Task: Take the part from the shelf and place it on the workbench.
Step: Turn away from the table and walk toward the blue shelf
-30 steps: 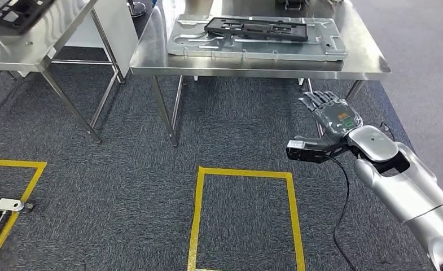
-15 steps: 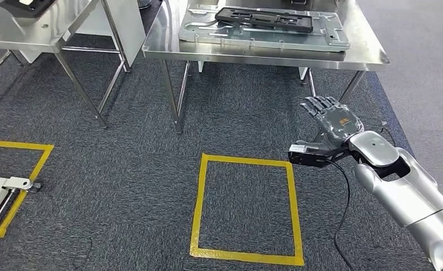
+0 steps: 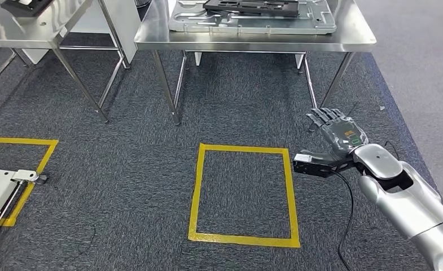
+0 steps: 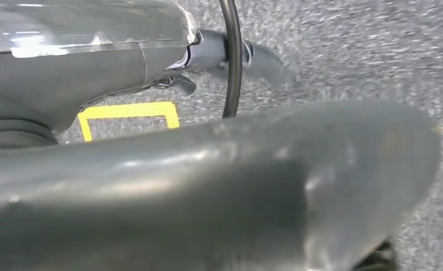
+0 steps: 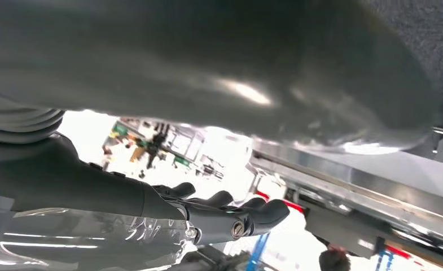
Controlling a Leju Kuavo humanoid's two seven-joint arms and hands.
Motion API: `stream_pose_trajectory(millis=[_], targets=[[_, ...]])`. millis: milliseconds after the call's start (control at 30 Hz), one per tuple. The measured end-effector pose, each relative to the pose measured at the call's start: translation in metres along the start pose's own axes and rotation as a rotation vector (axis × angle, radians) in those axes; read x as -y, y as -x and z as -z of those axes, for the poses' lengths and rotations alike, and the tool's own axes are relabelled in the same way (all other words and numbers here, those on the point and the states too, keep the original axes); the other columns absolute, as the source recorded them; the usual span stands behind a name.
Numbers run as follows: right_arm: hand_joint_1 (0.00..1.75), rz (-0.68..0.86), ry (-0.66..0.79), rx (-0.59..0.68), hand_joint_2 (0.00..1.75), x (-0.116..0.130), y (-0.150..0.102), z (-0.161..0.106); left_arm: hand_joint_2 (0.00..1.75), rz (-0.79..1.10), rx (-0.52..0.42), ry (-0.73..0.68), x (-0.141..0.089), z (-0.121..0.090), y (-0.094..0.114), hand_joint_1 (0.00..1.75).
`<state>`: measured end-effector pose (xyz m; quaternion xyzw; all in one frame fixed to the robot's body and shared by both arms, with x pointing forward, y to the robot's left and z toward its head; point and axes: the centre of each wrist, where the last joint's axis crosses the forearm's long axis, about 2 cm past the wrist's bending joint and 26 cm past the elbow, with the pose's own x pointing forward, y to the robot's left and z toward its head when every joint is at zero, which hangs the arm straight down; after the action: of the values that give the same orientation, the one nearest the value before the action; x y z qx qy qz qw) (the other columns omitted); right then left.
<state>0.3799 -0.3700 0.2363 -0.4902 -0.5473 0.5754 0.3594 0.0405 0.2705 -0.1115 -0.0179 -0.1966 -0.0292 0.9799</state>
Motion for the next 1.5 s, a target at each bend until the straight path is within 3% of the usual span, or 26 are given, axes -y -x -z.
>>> stream_pose_trajectory(millis=[133,367,500,767,867,1100,1267,1500], targets=[[0.0,0.049,-0.023,-0.046,1.75,-0.035,0.001,-0.031,0.0,0.0,-0.002,-0.002,0.0,0.0,0.0,0.0],[0.0,0.164,-0.08,-0.175,1.75,-0.112,-0.011,-0.117,0.0,-0.009,-0.01,-0.011,0.001,0.0,0.001,0.0],[0.0,0.284,-0.176,-0.291,1.75,-0.159,-0.027,-0.175,1.75,-0.028,-0.017,-0.017,0.004,-0.002,0.005,0.0],[0.0,0.604,-0.477,-0.628,1.75,-0.262,-0.085,-0.273,1.75,-0.03,-0.063,-0.05,0.006,-0.002,0.005,0.0],[0.0,0.717,-0.646,-0.761,1.75,-0.282,-0.12,-0.31,1.75,-0.022,-0.077,-0.055,0.006,-0.002,0.006,0.0],[0.0,0.938,-1.022,-1.027,1.75,-0.291,-0.181,-0.342,1.75,0.0,-0.126,-0.087,0.006,-0.002,0.007,0.0],[0.0,1.018,-1.085,-1.096,1.75,-0.29,-0.204,-0.342,1.75,0.003,-0.138,-0.107,0.006,-0.003,0.008,0.0],[0.0,1.121,-1.088,-1.164,1.75,-0.29,-0.211,-0.342,1.75,-0.017,-0.155,-0.12,0.003,-0.005,0.016,0.0]])
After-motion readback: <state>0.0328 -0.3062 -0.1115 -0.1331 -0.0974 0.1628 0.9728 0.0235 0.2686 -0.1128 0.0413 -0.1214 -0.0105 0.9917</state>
